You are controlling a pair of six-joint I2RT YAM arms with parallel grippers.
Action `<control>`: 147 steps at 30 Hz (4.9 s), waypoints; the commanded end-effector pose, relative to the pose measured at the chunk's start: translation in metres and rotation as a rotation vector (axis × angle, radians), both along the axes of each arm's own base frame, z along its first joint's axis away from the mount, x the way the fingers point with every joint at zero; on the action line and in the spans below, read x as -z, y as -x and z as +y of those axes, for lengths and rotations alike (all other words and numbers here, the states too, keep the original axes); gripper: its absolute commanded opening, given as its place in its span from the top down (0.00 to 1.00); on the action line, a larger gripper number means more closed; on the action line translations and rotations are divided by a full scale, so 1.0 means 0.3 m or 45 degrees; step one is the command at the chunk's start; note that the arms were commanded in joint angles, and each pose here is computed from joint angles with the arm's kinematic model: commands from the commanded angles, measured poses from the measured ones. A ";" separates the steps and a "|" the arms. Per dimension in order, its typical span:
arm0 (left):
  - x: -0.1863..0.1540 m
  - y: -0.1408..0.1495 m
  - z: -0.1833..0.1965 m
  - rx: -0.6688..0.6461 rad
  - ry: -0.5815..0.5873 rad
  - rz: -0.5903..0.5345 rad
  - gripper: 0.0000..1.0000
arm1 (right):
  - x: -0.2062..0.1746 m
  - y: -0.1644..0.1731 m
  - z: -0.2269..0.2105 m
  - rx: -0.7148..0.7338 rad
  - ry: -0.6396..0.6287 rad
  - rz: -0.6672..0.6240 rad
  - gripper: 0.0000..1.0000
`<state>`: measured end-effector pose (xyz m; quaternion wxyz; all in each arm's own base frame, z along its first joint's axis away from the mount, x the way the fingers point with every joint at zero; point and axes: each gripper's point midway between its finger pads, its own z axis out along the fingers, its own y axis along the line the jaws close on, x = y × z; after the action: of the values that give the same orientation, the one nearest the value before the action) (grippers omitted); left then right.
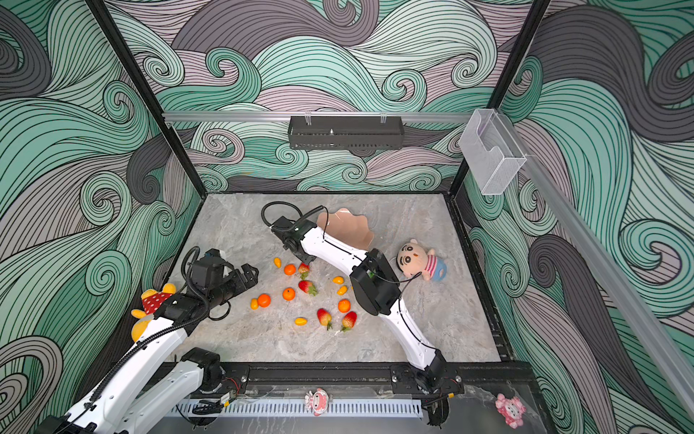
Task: Arrange fruit in a fruit bowl
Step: Move the fruit bowl to the top-center of the table, then move the fruits to the middle-right of the table, then pick up the fruits from the middle-right of the table.
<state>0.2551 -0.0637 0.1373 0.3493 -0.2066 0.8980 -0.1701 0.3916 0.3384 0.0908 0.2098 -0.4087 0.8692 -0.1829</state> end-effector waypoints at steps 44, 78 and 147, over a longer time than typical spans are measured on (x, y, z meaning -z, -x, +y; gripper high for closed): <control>0.022 -0.069 -0.737 0.826 -0.053 0.077 0.02 | 0.073 0.220 -0.619 0.772 -0.514 0.107 0.10; 0.029 -0.078 -0.796 0.841 -0.077 0.058 0.04 | -0.081 0.291 -0.812 0.911 -0.684 -0.042 0.31; -0.044 -0.120 -0.622 0.687 0.216 -0.009 0.06 | 0.086 0.080 -0.628 0.875 -0.722 0.277 1.00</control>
<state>0.2902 -0.2544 0.1389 0.2642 0.0173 0.9051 -0.3328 0.3698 0.1525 0.0555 0.1379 -0.0459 0.9885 0.0410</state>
